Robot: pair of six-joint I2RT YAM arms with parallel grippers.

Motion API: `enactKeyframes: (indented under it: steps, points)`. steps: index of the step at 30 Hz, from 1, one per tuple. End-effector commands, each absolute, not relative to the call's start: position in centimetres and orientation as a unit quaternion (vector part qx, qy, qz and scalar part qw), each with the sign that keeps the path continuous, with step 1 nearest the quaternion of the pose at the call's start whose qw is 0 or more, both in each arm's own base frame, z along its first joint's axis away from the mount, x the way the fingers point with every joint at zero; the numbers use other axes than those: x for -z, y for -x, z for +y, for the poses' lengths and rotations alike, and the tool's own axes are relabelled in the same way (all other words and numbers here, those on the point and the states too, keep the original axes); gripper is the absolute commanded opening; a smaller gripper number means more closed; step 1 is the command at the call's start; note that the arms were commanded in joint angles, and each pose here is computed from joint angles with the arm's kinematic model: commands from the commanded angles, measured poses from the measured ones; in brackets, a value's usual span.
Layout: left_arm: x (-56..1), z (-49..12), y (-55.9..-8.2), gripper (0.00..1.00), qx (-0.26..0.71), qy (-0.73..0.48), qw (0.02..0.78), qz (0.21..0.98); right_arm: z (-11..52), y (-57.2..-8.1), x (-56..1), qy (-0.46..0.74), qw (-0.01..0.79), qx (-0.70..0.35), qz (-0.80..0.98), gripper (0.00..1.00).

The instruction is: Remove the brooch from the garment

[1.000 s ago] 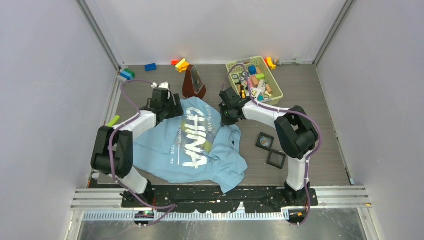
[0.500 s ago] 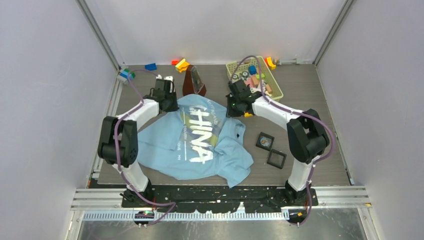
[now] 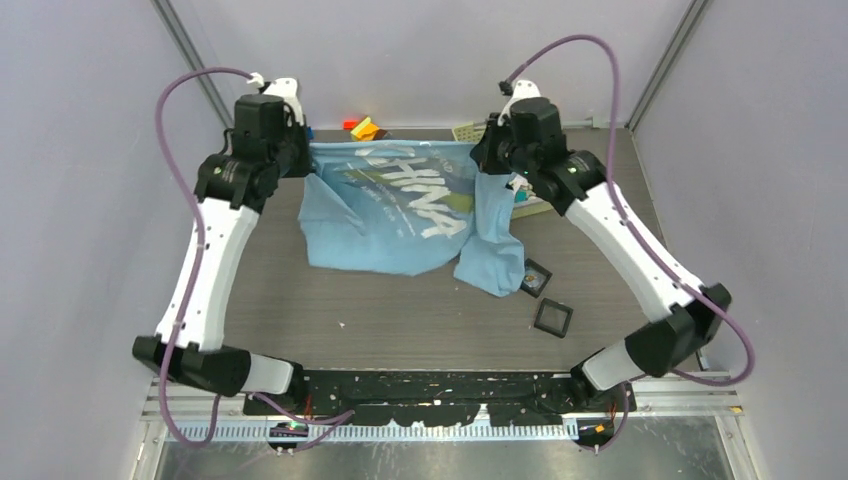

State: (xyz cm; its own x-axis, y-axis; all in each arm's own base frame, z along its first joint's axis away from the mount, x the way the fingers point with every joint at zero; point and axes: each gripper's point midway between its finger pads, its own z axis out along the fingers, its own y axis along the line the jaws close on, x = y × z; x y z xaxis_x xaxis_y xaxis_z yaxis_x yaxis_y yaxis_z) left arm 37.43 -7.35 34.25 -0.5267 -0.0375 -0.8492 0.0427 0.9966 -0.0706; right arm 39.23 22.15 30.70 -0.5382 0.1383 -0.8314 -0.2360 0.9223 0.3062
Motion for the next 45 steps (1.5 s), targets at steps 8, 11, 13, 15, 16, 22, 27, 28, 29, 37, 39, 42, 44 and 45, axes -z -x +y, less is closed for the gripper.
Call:
enactKeyframes:
  steps: [8,11,13,15,16,22,27,28,29,37,39,42,44,45]
  points:
    - [-51.1,-0.1,-25.4,0.00,-0.043,0.044,0.629,0.775,26.1,-28.2,-47.6,0.148,0.591,-0.291,0.737,0.01]
    - [-52.2,0.9,-22.8,0.00,-0.046,0.054,0.647,0.759,28.3,-24.3,-48.1,0.195,0.578,-0.329,0.721,0.01]
    - [-52.5,1.6,-21.4,0.00,-0.051,0.065,0.658,0.749,29.2,-22.2,-48.2,0.217,0.567,-0.359,0.709,0.01]
    - [-52.7,2.3,-20.8,0.00,-0.062,0.074,0.666,0.739,29.7,-20.8,-48.1,0.225,0.555,-0.385,0.702,0.01]
    - [-52.7,2.5,-21.1,0.00,-0.069,0.076,0.666,0.739,29.6,-20.5,-48.4,0.217,0.551,-0.395,0.702,0.01]
    - [-49.5,1.3,-29.6,0.00,-0.116,0.054,0.600,0.789,28.0,-25.1,-48.0,0.135,0.575,-0.293,0.752,0.00]
    - [-51.6,0.2,-34.1,0.00,-0.102,0.063,0.612,0.782,28.1,-28.4,-50.1,0.113,0.609,-0.255,0.743,0.00]
    - [-52.4,0.1,-34.2,0.00,-0.097,0.070,0.624,0.772,28.2,-28.3,-51.4,0.110,0.620,-0.266,0.730,0.00]
    - [-53.1,0.1,-34.1,0.00,-0.089,0.075,0.636,0.763,27.9,-28.0,-52.1,0.114,0.628,-0.270,0.721,0.00]
    - [-46.8,-0.7,-30.6,0.00,-0.043,0.074,0.622,0.778,29.9,-25.6,-45.8,0.183,0.576,-0.312,0.733,0.00]
    - [-40.6,-1.1,-30.0,0.00,-0.041,0.066,0.576,0.814,31.0,-25.5,-35.6,0.205,0.498,-0.284,0.793,0.00]
    - [-32.1,-2.2,-28.3,0.00,-0.017,0.047,0.508,0.860,31.7,-24.0,-25.5,0.203,0.406,-0.279,0.846,0.00]
    - [-26.6,-3.1,-27.1,0.00,0.004,0.046,0.457,0.888,32.1,-22.0,-18.5,0.202,0.331,-0.284,0.877,0.05]
    - [-23.9,-3.9,-26.6,0.00,0.025,0.049,0.432,0.900,31.9,-21.0,-15.2,0.201,0.301,-0.281,0.888,0.16]
